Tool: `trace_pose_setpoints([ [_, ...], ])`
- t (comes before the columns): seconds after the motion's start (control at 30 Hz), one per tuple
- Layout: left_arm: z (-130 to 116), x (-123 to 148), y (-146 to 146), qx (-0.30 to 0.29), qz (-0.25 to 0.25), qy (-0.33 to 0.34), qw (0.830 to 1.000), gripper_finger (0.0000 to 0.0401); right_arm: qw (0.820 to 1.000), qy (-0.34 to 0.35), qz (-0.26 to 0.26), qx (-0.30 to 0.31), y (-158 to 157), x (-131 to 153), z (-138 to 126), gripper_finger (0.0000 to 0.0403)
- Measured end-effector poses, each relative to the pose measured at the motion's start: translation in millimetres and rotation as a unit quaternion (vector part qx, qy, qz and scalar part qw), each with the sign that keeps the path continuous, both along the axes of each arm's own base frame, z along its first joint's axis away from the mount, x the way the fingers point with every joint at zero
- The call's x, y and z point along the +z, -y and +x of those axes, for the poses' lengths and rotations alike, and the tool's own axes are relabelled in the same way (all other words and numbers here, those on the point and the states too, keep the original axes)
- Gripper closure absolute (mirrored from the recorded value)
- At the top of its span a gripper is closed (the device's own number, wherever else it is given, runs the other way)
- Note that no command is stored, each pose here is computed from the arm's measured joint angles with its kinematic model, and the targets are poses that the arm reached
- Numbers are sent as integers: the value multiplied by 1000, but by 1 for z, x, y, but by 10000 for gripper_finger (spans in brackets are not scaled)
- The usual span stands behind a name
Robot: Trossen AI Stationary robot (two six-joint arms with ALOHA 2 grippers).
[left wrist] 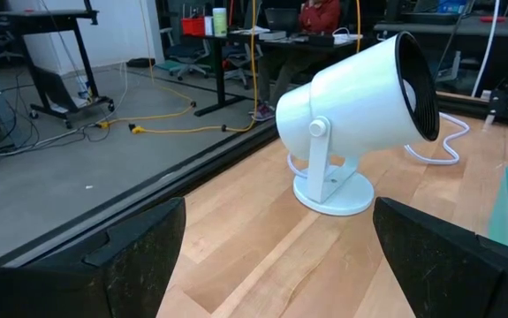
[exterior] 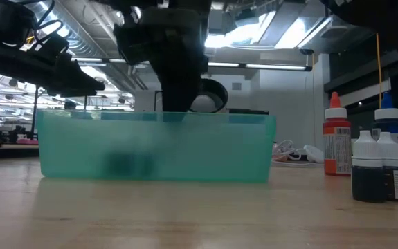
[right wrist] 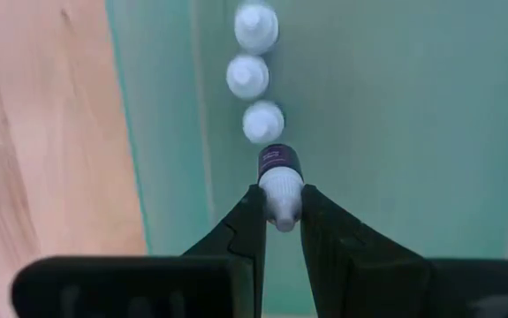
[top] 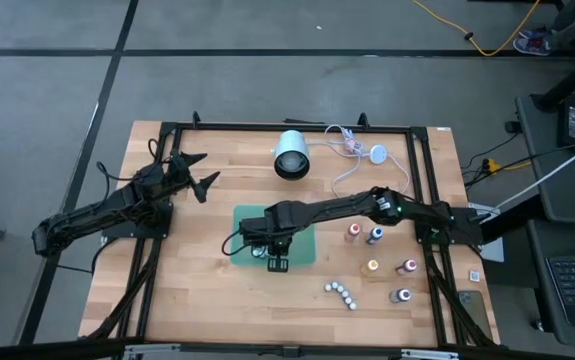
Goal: Pick & Place food coloring
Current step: Put the small purple food coloring bottle into the bin
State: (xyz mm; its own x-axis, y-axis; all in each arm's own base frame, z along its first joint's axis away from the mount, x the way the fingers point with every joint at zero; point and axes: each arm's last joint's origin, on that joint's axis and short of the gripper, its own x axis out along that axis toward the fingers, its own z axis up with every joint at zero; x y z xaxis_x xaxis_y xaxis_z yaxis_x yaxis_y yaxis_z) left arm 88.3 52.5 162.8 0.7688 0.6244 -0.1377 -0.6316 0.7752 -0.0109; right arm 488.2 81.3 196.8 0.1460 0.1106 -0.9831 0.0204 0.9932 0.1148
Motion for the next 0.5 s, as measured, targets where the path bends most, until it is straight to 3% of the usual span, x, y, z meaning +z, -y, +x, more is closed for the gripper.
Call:
trace_pose_setpoints([
  [0.5,0,0,0,0,0,0,1000,40,1000,-19,-1,0,-1,-20,4,343],
])
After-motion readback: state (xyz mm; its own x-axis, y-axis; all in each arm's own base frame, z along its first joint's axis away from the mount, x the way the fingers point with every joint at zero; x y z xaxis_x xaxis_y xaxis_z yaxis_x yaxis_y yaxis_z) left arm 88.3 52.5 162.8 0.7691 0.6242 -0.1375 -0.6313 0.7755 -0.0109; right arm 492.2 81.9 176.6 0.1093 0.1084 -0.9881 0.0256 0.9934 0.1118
